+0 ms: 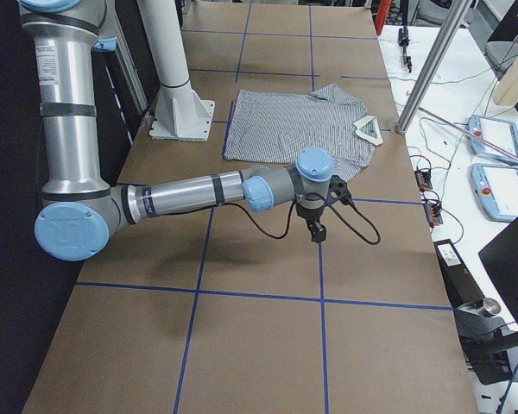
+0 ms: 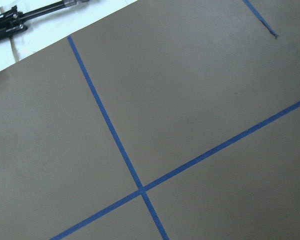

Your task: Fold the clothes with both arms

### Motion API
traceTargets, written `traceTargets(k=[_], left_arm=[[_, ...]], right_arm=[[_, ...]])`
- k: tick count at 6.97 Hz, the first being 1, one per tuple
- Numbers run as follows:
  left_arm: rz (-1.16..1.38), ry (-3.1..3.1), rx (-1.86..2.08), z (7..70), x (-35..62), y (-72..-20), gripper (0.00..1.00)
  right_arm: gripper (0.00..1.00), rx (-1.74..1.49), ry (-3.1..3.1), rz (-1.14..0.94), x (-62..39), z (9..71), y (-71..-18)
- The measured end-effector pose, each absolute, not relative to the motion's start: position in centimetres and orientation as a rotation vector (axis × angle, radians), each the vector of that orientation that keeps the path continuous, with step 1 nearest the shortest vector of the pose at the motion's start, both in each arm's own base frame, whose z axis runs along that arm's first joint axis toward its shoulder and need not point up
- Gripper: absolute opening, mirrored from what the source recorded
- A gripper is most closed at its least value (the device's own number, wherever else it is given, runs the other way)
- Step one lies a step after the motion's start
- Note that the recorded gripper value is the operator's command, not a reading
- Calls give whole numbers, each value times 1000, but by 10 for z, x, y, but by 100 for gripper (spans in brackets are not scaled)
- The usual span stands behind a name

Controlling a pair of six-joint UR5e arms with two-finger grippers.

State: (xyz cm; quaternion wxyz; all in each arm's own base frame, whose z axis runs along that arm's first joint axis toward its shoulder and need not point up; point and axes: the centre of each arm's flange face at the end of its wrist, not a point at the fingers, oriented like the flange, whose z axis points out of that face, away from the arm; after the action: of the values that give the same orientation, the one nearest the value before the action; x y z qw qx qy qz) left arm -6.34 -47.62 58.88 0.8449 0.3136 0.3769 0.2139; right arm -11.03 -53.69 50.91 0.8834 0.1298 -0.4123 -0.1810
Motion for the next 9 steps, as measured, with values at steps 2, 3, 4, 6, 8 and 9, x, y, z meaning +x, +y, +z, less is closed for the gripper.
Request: traceTargets(k=[2,3,4,6,8,9], left_arm=[[333,916,666,609,-52,-489,100],[273,976,636,593,-30,-506,100],[252,1033,601,571,6,-526,100],[244,1136,503,517,101,-568,100],[205,1160,458,483,165,-586,100],[190,1166,449,476,176,-587,100]], right_arm=[[95,236,-930,-237,-204,466,-577],[91,225,-946,-134,-250,449,-597],[87,213,-944,-37,-290,435,-611],[83,185,-905,77,-330,437,-626],[81,143,-891,165,-357,434,-638],[77,145,-872,188,-365,435,-643]])
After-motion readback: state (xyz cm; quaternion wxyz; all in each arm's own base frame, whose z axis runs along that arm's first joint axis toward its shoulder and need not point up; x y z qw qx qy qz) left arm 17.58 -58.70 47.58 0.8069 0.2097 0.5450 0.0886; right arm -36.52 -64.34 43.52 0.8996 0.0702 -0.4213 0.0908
